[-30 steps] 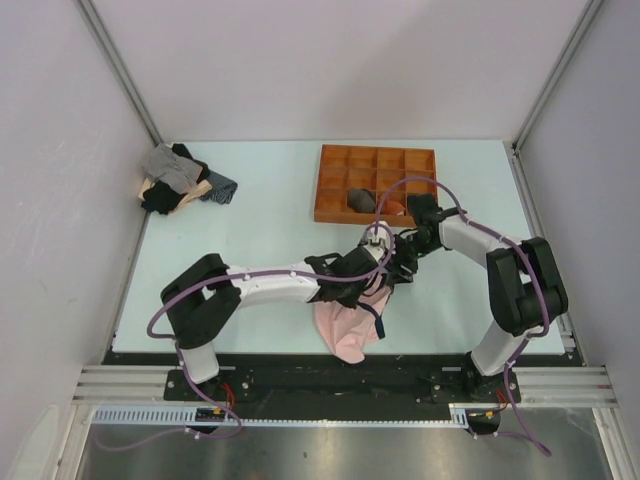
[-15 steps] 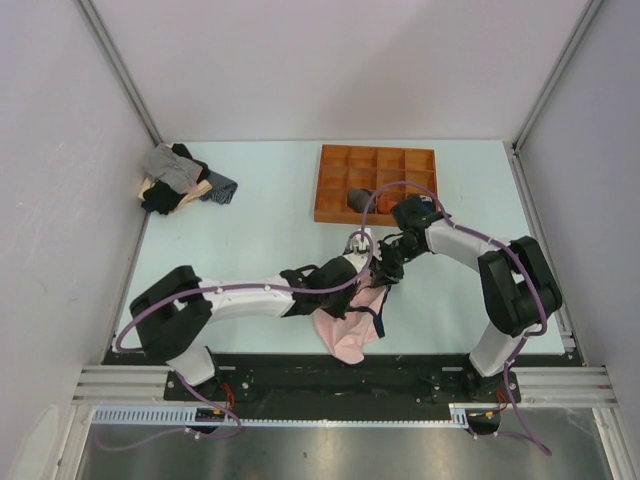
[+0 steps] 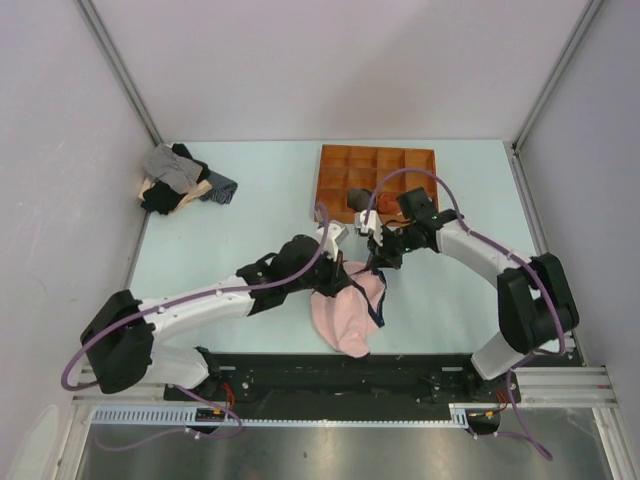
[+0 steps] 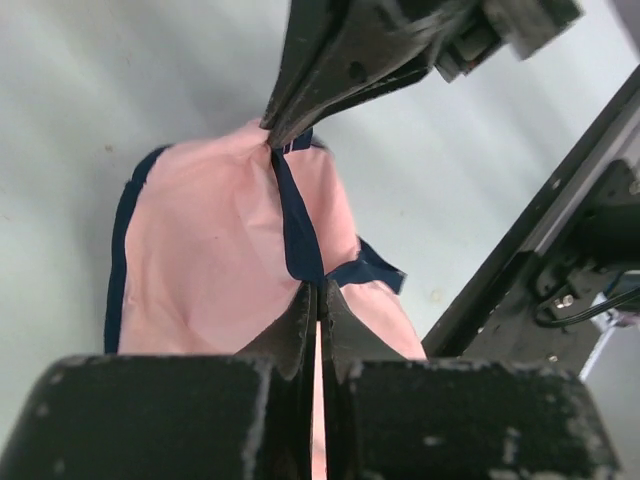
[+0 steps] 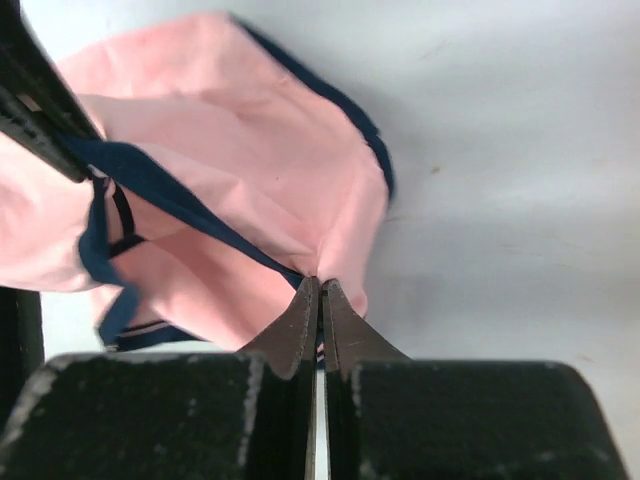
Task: Roll the underwear
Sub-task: Flatten out the underwear at the corner of the board.
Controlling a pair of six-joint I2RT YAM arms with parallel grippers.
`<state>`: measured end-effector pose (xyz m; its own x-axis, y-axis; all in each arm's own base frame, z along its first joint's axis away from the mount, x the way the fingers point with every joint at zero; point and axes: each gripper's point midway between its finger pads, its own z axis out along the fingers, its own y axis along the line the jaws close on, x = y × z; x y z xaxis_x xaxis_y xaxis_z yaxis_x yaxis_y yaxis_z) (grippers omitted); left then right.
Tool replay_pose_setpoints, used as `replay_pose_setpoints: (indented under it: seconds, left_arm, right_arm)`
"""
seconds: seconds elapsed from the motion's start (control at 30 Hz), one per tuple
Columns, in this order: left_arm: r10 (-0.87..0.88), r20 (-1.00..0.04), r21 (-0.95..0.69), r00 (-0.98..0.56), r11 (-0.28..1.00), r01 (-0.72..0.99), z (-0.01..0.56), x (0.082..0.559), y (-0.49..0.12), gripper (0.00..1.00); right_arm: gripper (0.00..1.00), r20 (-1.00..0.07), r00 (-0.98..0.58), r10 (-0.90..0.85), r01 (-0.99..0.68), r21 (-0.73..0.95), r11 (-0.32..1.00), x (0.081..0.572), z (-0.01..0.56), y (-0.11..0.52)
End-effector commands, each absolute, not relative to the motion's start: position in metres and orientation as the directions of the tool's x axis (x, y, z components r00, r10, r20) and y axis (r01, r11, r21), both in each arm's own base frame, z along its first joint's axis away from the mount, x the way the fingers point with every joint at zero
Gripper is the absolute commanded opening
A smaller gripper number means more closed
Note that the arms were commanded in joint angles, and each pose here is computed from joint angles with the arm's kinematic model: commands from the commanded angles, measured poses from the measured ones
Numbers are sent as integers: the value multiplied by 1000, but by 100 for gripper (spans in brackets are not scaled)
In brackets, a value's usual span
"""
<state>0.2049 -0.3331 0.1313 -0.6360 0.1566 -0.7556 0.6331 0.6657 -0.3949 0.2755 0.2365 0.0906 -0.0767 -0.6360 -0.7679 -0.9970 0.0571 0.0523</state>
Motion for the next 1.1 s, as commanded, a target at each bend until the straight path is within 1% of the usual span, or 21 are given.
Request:
replay_pose_setpoints:
  seconds: [0.0, 0.13, 0.23, 0.33, 0.4, 0.5, 0.57, 0.6, 0.8, 0.93, 1.0, 1.07]
  left_arm:
    - [76, -811, -432, -580, 590, 682, 180, 211, -334, 1]
    - [74, -832, -439, -549, 516, 735, 212, 208, -340, 2]
    - [101, -836, -419, -540, 520, 745, 220, 208, -337, 2]
    - [105, -859, -380, -501, 525, 762, 241, 212, -331, 2]
    - [105, -874, -358, -474, 520, 775, 257, 215, -328, 2]
    - [127, -893, -336, -432, 450, 827, 294, 210, -335, 3]
    - [157, -887, -342, -435, 409, 846, 301, 202, -338, 3]
    - [157, -891, -350, -427, 363, 864, 313, 195, -342, 4]
    - [188, -864, -426, -467, 222, 877, 321, 171, -354, 4]
    - [213, -834, -494, -510, 126, 860, 314, 152, -362, 5]
    - [236, -818, -513, -524, 111, 851, 300, 146, -364, 5]
    - [249, -804, -526, -539, 125, 841, 288, 145, -362, 5]
  right_arm:
    - [0, -839, 3, -545, -990, -79, 116, 291, 150, 242]
    - [0, -859, 25, -511, -982, -117, 149, 296, 174, 236]
    - [0, -882, 27, -471, -974, -129, 186, 301, 196, 228]
    - [0, -897, 77, -434, -958, -187, 216, 305, 230, 217]
    - [0, -888, 126, -443, -944, -245, 223, 302, 250, 212]
    - [0, -876, 182, -447, -922, -310, 233, 291, 281, 205]
    - [0, -869, 190, -457, -912, -329, 246, 284, 291, 199]
    - [0, -864, 216, -455, -898, -359, 256, 277, 302, 195]
    - [0, -838, 200, -508, -883, -379, 276, 243, 317, 173]
    - [0, -816, 211, -539, -890, -388, 240, 207, 323, 160]
    - [0, -813, 221, -539, -899, -384, 210, 194, 324, 159]
    - [0, -822, 199, -534, -931, -329, 159, 178, 314, 165]
